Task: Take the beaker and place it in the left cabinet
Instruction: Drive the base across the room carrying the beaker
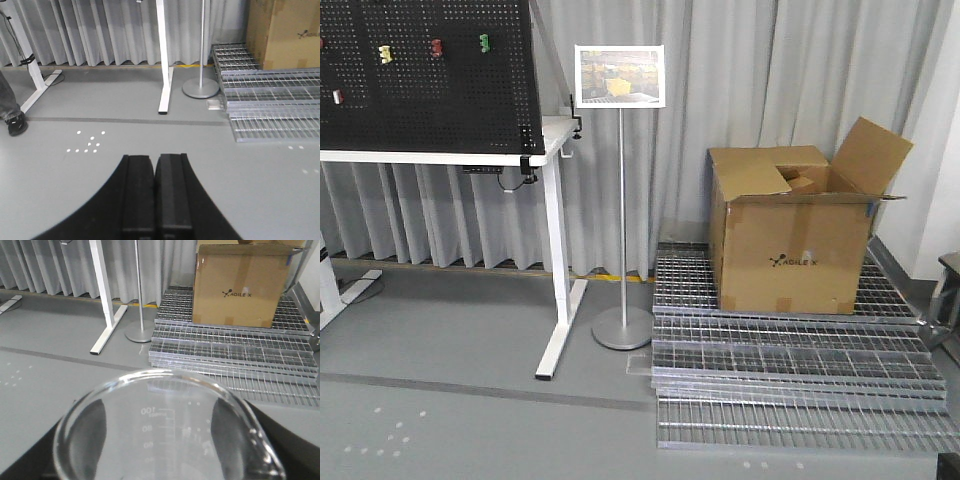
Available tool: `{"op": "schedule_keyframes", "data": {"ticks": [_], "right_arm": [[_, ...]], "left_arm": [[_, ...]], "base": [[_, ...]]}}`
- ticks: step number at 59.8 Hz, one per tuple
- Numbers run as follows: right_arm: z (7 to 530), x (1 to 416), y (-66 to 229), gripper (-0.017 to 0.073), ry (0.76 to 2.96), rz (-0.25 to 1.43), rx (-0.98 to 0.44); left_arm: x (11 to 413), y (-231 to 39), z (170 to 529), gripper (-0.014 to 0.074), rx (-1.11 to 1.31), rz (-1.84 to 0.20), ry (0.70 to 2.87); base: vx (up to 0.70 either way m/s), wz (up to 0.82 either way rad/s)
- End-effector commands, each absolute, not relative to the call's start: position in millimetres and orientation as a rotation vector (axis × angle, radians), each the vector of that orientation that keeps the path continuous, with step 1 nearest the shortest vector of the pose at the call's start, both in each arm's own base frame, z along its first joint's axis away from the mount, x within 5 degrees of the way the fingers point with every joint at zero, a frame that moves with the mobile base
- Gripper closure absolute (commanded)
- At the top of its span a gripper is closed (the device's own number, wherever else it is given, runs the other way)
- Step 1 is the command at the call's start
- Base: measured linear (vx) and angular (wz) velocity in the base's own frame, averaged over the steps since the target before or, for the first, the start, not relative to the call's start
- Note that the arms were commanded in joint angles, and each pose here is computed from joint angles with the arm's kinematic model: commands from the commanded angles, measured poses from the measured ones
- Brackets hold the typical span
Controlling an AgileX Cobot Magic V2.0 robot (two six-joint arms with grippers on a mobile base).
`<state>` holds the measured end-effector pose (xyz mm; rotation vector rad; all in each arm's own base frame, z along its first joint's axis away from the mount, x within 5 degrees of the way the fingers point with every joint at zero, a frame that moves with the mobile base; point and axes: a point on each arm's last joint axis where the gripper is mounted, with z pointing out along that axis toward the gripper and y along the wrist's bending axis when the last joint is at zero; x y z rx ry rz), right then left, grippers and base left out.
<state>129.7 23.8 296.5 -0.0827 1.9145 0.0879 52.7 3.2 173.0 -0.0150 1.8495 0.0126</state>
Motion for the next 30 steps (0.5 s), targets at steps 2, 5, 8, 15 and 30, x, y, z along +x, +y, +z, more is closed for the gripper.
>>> {"op": "schedule_keyframes", "data": {"ticks": [2,5,8,15,30], "right_arm": [[311.1,131.8,26.8,0.056,1.827,0.101,-0.128],[311.1,131.8,26.8,0.056,1.827,0.101,-0.128],[311.1,131.8,26.8,0.056,1.827,0.101,-0.128],[311.1,131.8,26.8,0.056,1.827,0.101,-0.128],[311.1,131.8,26.8,0.056,1.827,0.101,-0.128]], "left_arm": [[53.4,1.8,185.3,0.059,-0.002,-0.004,1.75],[53.4,1.8,185.3,0.059,-0.002,-0.004,1.75],[53.4,1.8,185.3,0.059,-0.002,-0.004,1.75],[53.4,1.8,185.3,0.059,-0.002,-0.004,1.75],[53.4,1.8,185.3,0.059,-0.002,-0.004,1.75]], "base": [[0.49,0.03],[0.49,0.03],[0.49,0.03],[0.49,0.01],[0.49,-0.1]]}}
